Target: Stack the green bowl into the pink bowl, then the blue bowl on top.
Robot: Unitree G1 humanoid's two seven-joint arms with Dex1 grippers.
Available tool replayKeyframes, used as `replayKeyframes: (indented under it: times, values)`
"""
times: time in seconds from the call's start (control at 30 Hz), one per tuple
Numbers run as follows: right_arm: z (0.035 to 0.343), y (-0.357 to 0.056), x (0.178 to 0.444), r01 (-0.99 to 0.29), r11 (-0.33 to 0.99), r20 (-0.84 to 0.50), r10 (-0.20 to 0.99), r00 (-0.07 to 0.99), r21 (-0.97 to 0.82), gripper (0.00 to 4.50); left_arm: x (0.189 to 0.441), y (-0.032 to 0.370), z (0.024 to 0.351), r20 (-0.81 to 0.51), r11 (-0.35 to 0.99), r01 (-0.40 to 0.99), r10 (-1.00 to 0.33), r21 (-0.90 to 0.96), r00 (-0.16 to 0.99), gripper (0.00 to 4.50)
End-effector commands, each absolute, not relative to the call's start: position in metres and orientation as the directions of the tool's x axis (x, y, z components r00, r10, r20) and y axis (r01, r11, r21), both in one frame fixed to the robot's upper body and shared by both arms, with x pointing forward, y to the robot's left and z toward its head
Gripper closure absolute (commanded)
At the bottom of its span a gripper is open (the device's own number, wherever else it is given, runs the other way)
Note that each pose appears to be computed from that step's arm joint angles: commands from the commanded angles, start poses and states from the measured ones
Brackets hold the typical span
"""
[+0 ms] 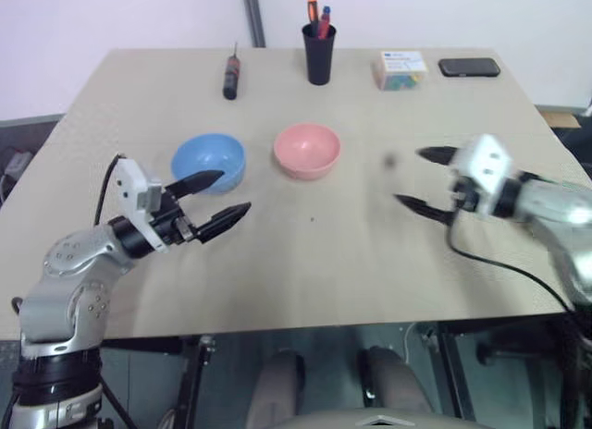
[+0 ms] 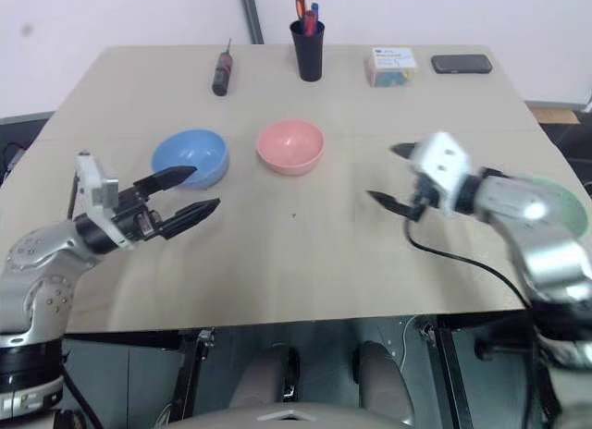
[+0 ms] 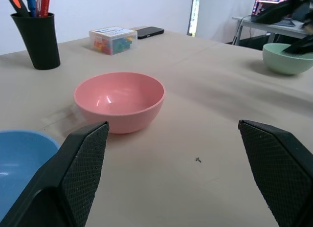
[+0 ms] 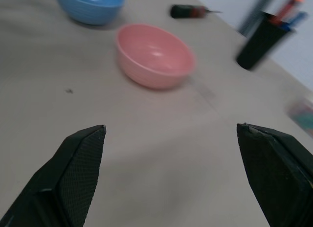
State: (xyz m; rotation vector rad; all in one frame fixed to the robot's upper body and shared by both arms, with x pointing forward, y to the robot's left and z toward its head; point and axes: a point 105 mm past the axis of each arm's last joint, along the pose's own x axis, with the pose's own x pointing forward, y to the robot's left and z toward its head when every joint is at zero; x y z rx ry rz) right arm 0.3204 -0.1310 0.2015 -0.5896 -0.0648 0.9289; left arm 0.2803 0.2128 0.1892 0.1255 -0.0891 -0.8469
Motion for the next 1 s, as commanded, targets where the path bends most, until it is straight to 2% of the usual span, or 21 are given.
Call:
replayKeyframes:
  times: [0.03,0.13,0.2,0.43,0.53,0.6,0.63,0.73,0.77,0.83,0.87,1.0]
  values:
    - [0.199,-0.095,0.344,-0.725,0.294,-0.240,0.810,0.535,-0.622,0.02,0.269,0.217,0.196,0.037,0.671,0.717,-0.734,0.187,0.678,0.00]
    - [0.199,-0.046,0.372,-0.698,0.164,-0.265,0.846,0.464,-0.697,0.02,0.259,0.227,0.191,0.018,0.705,0.686,-0.700,0.182,0.714,0.00]
    - [0.197,-0.027,0.386,-0.683,0.127,-0.275,0.851,0.448,-0.719,0.02,0.254,0.229,0.191,0.016,0.721,0.668,-0.682,0.188,0.731,0.00]
    - [0.189,0.004,0.401,-0.653,0.034,-0.305,0.865,0.399,-0.757,0.02,0.243,0.231,0.194,0.015,0.745,0.636,-0.651,0.202,0.759,0.00]
    - [0.183,0.008,0.406,-0.645,0.009,-0.330,0.854,0.402,-0.764,0.74,0.242,0.230,0.196,0.018,0.748,0.631,-0.647,0.208,0.762,0.00]
    - [0.178,0.007,0.408,-0.636,-0.014,-0.350,0.844,0.407,-0.771,1.55,0.241,0.229,0.197,0.022,0.749,0.629,-0.647,0.210,0.762,0.00]
    - [0.177,0.008,0.408,-0.633,-0.023,-0.356,0.842,0.405,-0.774,1.80,0.240,0.228,0.198,0.024,0.749,0.628,-0.646,0.212,0.763,0.00]
    - [0.178,0.008,0.409,-0.624,-0.033,-0.359,0.841,0.405,-0.780,3.05,0.239,0.228,0.200,0.027,0.750,0.626,-0.645,0.213,0.764,0.00]
    - [0.179,0.008,0.409,-0.623,-0.035,-0.359,0.842,0.403,-0.782,3.67,0.239,0.228,0.200,0.027,0.750,0.626,-0.645,0.214,0.763,0.00]
    - [0.181,0.007,0.409,-0.610,-0.050,-0.360,0.844,0.397,-0.791,4.22,0.239,0.227,0.200,0.028,0.748,0.629,-0.648,0.214,0.761,0.00]
    - [0.182,0.007,0.407,-0.607,-0.060,-0.362,0.847,0.388,-0.792,4.46,0.239,0.227,0.200,0.027,0.747,0.630,-0.649,0.213,0.760,0.00]
    - [0.188,0.003,0.404,-0.581,-0.095,-0.365,0.855,0.369,-0.808,4.46,0.242,0.226,0.198,0.027,0.738,0.641,-0.660,0.210,0.751,0.00]
